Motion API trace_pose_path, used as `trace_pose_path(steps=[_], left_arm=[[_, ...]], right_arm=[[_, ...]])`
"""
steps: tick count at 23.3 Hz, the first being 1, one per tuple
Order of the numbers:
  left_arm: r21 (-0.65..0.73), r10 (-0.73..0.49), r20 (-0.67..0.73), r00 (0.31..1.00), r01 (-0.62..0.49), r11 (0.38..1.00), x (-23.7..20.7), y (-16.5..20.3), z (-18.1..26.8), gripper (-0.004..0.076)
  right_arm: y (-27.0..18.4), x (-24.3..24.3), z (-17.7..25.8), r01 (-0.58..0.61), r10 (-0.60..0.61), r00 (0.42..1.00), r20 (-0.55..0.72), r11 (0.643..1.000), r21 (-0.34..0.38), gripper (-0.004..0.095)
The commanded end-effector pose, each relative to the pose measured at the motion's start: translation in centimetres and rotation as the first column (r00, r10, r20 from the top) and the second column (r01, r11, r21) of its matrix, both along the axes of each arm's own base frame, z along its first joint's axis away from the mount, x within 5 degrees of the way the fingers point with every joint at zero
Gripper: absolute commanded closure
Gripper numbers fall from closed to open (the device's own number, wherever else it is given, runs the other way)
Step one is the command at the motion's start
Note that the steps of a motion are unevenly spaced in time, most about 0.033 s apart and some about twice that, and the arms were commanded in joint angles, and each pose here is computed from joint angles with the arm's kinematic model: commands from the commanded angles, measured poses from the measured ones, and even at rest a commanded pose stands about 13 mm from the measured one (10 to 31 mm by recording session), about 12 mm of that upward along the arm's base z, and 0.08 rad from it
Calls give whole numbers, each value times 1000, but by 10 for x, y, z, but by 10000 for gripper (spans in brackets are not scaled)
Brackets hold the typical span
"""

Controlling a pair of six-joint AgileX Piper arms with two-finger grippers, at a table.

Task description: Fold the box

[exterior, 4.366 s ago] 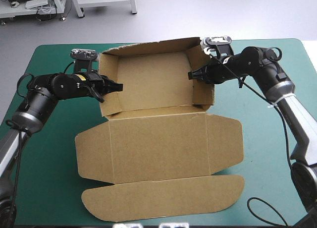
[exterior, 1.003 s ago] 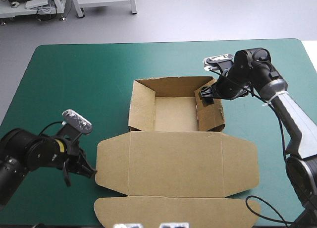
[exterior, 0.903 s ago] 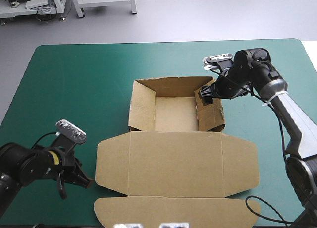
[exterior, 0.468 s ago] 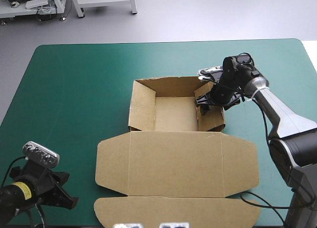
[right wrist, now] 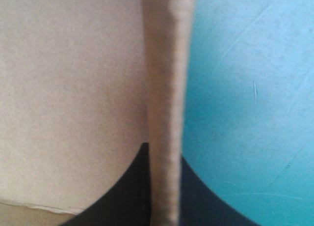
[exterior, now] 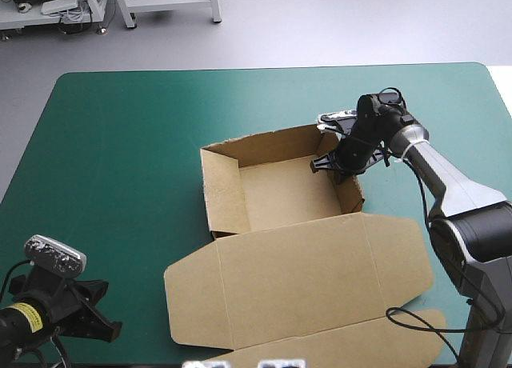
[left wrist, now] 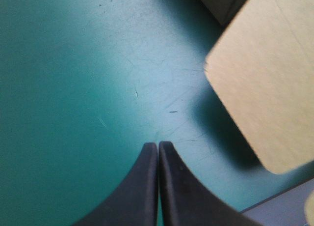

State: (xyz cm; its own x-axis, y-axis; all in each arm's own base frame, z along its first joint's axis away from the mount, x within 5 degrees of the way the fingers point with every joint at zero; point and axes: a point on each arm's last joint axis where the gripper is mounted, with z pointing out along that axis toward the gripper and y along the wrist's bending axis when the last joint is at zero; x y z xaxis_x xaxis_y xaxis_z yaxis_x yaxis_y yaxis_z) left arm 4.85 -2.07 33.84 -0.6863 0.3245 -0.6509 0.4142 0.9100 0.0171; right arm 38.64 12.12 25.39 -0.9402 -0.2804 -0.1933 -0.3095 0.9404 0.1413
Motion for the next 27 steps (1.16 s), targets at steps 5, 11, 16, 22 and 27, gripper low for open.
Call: trace_pose_path(steps=[5, 11, 16, 22, 27], left_arm=[[-5, 5, -25, 1000, -5, 1000, -2, 0, 4, 732], [-3, 10, -24, 1000, -10, 1000, -2, 0, 4, 732], [-5, 12, -14, 1000, -12, 1000, -1, 0, 4, 732], [-3, 12, -18, 1000, -12, 1000, -1, 1, 4, 733], [-6, 12, -12, 1000, -12, 1000, -1, 0, 4, 732]], right_arm=[[-19, 4, 40, -6, 18, 990, 143, 996, -86, 925], [-91, 22, 75, 164, -117, 957, 264, 973, -162, 925], [-199, 17, 83, 417, -359, 887, 291, 894, -166, 926], [-281, -7, 83, 603, -551, 783, 289, 785, -139, 926], [-315, -21, 84, 678, -635, 713, 298, 733, -59, 926]])
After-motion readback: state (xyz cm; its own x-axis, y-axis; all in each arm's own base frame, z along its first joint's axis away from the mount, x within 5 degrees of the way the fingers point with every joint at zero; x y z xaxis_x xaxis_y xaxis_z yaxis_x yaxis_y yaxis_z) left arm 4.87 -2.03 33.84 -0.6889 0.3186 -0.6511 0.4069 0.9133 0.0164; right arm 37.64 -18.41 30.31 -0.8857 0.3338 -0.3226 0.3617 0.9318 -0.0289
